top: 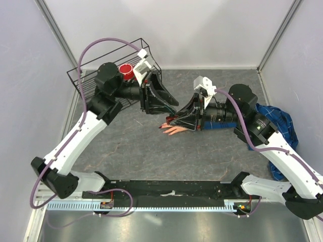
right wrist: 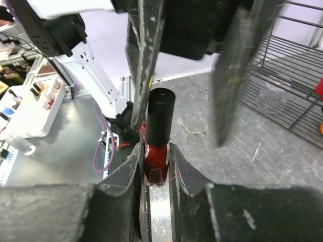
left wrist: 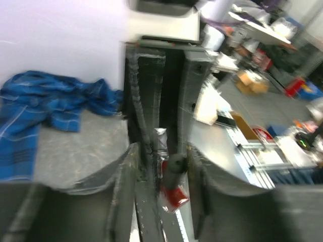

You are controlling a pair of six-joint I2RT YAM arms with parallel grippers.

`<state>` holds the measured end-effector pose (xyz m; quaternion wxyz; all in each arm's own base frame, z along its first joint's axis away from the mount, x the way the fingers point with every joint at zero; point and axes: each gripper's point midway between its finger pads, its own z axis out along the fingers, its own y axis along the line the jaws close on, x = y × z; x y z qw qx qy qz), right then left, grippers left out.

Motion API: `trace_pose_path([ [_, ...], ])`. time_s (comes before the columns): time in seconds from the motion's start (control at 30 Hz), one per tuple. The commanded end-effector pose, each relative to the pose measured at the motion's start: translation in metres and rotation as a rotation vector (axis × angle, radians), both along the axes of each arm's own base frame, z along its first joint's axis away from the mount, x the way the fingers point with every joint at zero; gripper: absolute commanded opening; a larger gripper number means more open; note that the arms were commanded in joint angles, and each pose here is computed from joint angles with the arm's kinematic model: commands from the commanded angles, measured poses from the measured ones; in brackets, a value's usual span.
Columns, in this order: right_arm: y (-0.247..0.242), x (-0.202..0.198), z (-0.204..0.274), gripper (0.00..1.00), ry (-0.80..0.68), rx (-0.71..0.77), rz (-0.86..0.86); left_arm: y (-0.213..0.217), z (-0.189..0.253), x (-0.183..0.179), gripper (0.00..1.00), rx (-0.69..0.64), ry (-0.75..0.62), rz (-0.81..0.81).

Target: Paint the nails

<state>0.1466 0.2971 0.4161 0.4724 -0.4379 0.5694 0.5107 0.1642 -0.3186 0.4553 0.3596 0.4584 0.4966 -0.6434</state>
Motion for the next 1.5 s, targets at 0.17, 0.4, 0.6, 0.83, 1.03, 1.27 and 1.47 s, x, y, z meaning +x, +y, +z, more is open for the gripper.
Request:
trace_pose_path([
  [0.17, -0.003, 0.009, 0.022, 0.00, -0.146, -0.006, -0.078, 0.043, 0.005, 0.047, 0.81, 0.003, 0.025, 0.577],
  [0.4, -0.006, 0.050, 0.013, 0.00, -0.133, -0.048, -0.286, 0.040, -0.002, 0.050, 0.63, -0.011, 0.164, 0.731],
  [0.6, -0.009, 0.057, 0.012, 0.00, -0.162, -0.065, -0.344, 0.015, -0.002, 0.050, 0.51, 0.042, 0.101, 0.765],
  [0.83, -0.011, 0.056, 0.016, 0.00, -0.176, -0.053, -0.365, -0.002, -0.006, 0.038, 0.02, 0.074, 0.054, 0.665],
  [1.03, 0.011, -0.031, 0.023, 0.00, -0.201, 0.052, 0.159, -0.010, 0.006, -0.019, 0.02, -0.021, 0.022, 0.201],
  [1.27, 0.003, -0.093, 0.041, 0.00, -0.110, 0.197, 0.512, 0.002, 0.019, -0.069, 0.02, -0.112, -0.057, -0.179],
  [1.47, 0.011, -0.056, 0.027, 0.00, -0.111, 0.098, 0.293, 0.000, 0.027, -0.043, 0.18, -0.051, -0.071, 0.007],
])
